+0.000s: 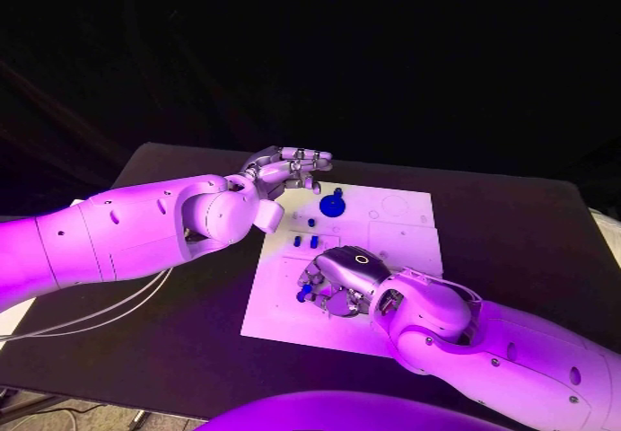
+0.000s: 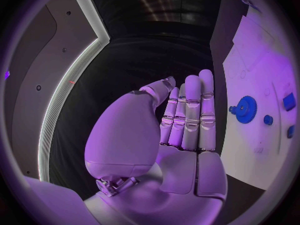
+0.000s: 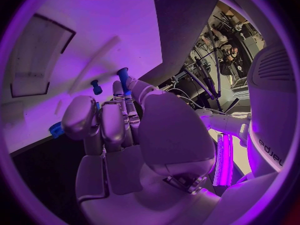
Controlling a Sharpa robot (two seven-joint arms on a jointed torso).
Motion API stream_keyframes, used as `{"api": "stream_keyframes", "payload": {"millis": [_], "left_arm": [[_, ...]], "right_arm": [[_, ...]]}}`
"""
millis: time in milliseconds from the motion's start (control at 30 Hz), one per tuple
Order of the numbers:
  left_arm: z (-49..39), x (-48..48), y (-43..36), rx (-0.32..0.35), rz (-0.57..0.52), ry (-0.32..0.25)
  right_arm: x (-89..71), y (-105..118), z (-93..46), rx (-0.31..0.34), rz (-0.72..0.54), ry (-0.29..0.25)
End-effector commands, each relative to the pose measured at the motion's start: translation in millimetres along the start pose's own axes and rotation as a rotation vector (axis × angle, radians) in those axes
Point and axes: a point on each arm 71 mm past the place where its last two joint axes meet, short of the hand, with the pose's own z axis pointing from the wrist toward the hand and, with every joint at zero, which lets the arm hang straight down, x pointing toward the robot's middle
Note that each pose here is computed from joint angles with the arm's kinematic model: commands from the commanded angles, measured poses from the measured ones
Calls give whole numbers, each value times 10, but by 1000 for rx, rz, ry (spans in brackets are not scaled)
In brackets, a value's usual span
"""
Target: Assemble the parts on the task board
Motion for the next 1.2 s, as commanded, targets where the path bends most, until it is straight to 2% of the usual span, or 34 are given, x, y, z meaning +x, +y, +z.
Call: {"api": "stream_keyframes", "payload": {"millis": [33,267,433,600,733,800,867,1033,1200], "left_arm": [[1,22,-7,6,-2,19],[3,20,-6,5,-3,20],[4,11,-5,5,-2,18],[-1,-7,-6,5,-1,14],[-8,-30,-8,4,1,7],[-11,-39,-7,4,1,5],[-15,-47,-3,3,2,2],[-24,-61,8,1,2,-2],[-38,-71,33,-5,0,-3]], "right_arm": [[23,-19,-4,7,-10,4],[-44,-7,-28,-13,31,-94],[-111,-18,-114,-30,81,-167],[-240,-135,-294,-15,148,-224],[-397,-287,-494,47,242,-246],[-471,-375,-604,92,288,-243],[-560,-513,-775,162,328,-229],[-634,-748,-1060,287,327,-179],[-611,-927,-1282,429,250,-74]]}}
